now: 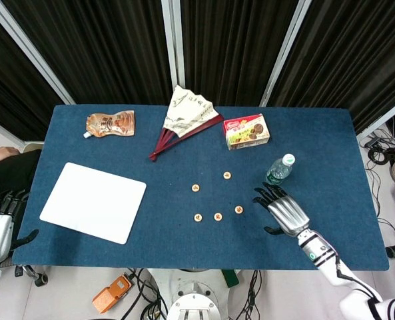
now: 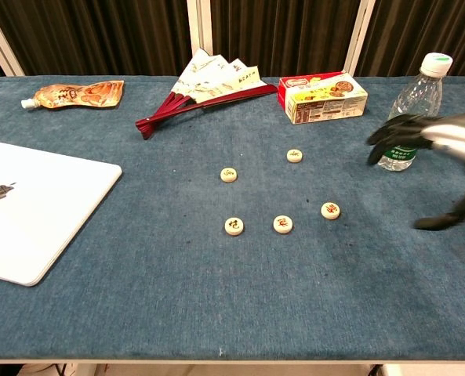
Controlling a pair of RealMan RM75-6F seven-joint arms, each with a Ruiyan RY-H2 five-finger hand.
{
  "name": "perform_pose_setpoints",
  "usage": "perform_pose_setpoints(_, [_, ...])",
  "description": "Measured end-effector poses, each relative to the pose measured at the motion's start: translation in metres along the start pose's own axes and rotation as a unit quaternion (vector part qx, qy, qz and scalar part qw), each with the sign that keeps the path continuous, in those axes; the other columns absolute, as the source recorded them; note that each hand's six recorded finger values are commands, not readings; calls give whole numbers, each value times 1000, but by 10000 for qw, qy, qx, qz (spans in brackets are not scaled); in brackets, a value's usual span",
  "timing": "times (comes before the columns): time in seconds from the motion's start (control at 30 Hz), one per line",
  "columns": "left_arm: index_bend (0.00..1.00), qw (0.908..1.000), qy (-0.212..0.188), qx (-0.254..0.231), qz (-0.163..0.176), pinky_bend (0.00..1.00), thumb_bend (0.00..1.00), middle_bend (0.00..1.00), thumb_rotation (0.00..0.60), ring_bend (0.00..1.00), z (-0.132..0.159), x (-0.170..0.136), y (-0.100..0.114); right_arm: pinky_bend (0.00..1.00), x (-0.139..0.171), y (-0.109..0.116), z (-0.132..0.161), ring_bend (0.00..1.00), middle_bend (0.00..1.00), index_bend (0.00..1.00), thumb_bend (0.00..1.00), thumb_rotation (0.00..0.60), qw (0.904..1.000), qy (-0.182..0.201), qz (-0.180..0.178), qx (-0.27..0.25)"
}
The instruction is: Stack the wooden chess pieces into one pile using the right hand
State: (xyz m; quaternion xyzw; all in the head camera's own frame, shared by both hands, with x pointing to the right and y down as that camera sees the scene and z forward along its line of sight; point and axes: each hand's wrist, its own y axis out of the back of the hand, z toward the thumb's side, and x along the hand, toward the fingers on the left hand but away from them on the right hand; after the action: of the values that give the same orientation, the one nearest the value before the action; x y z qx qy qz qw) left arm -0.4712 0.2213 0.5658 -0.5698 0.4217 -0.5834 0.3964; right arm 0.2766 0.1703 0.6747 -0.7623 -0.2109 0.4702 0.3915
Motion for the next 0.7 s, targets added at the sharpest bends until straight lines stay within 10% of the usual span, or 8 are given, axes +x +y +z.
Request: perform_pose_setpoints(0.7, [179,9999,99,-32,-32,0,0,159,600,124,-8,2,-4,175,-74,-38,26,115,175,532,458,600,9993,191,265,206])
